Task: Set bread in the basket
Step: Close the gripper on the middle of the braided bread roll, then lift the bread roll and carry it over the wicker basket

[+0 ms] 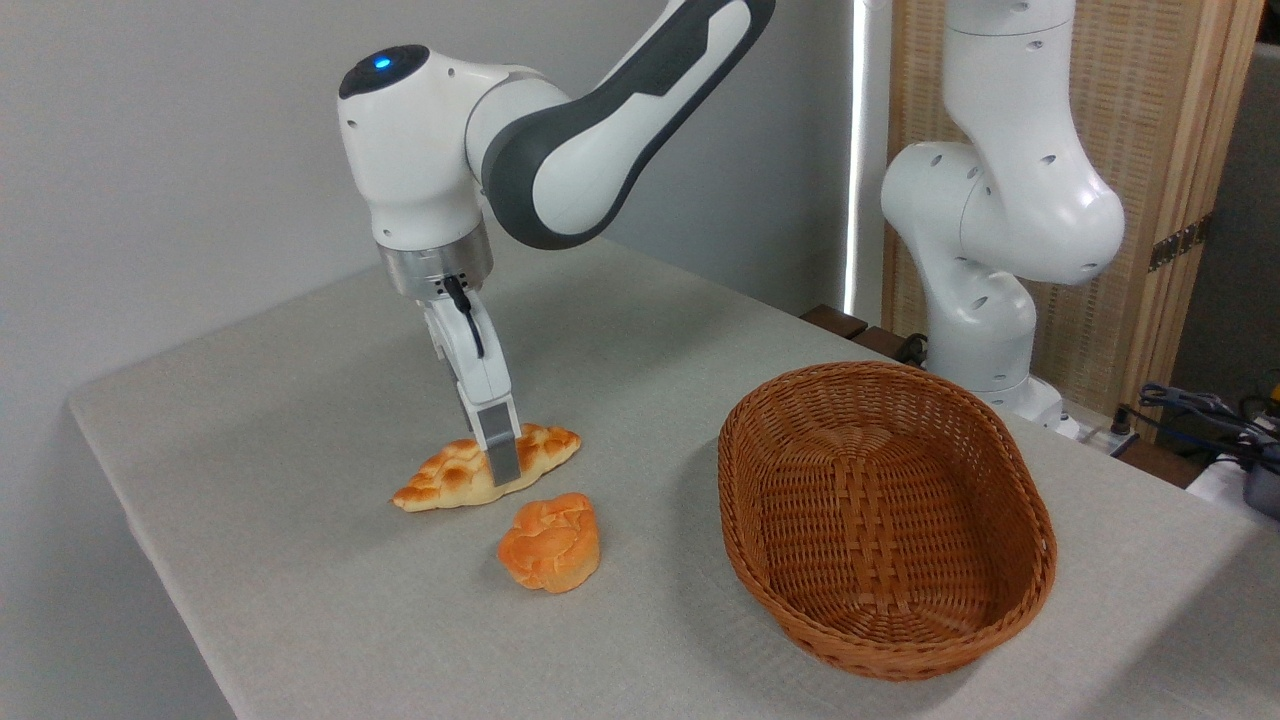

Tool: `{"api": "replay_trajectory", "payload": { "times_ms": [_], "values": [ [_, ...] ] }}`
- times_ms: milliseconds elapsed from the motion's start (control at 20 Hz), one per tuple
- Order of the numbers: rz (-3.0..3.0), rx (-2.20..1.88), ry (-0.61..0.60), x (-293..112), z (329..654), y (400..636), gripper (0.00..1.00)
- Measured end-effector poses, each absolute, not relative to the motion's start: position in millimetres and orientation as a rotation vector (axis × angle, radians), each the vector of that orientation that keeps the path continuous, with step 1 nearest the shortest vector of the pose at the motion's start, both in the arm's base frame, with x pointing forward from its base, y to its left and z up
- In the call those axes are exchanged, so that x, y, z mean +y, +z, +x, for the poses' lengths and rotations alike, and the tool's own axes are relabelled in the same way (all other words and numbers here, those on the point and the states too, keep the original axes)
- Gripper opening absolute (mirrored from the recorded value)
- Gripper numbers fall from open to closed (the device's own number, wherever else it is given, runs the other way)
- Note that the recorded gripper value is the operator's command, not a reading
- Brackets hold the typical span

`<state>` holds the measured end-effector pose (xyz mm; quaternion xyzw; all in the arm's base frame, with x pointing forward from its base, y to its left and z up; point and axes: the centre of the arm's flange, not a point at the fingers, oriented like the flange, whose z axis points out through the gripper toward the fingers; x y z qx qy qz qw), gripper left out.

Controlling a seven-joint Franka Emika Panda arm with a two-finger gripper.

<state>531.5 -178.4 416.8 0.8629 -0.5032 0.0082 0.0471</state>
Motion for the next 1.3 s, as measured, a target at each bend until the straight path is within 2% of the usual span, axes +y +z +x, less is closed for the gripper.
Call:
{"api": "replay_trajectory", "payload": {
  "times_ms": [50, 150, 850, 1100, 1300],
  "values": [
    [2.632, -1.536, 0.027, -179, 531, 416, 0.28],
    [2.631, -1.537, 0.026, -179, 531, 414, 0.22],
    [2.629, -1.545, 0.037, -182, 531, 417, 0.24],
    [2.707, -1.428, 0.099, -183, 535, 452, 0.26],
    [2.753, -1.368, 0.038, -153, 520, 497, 0.28]
  ]
}}
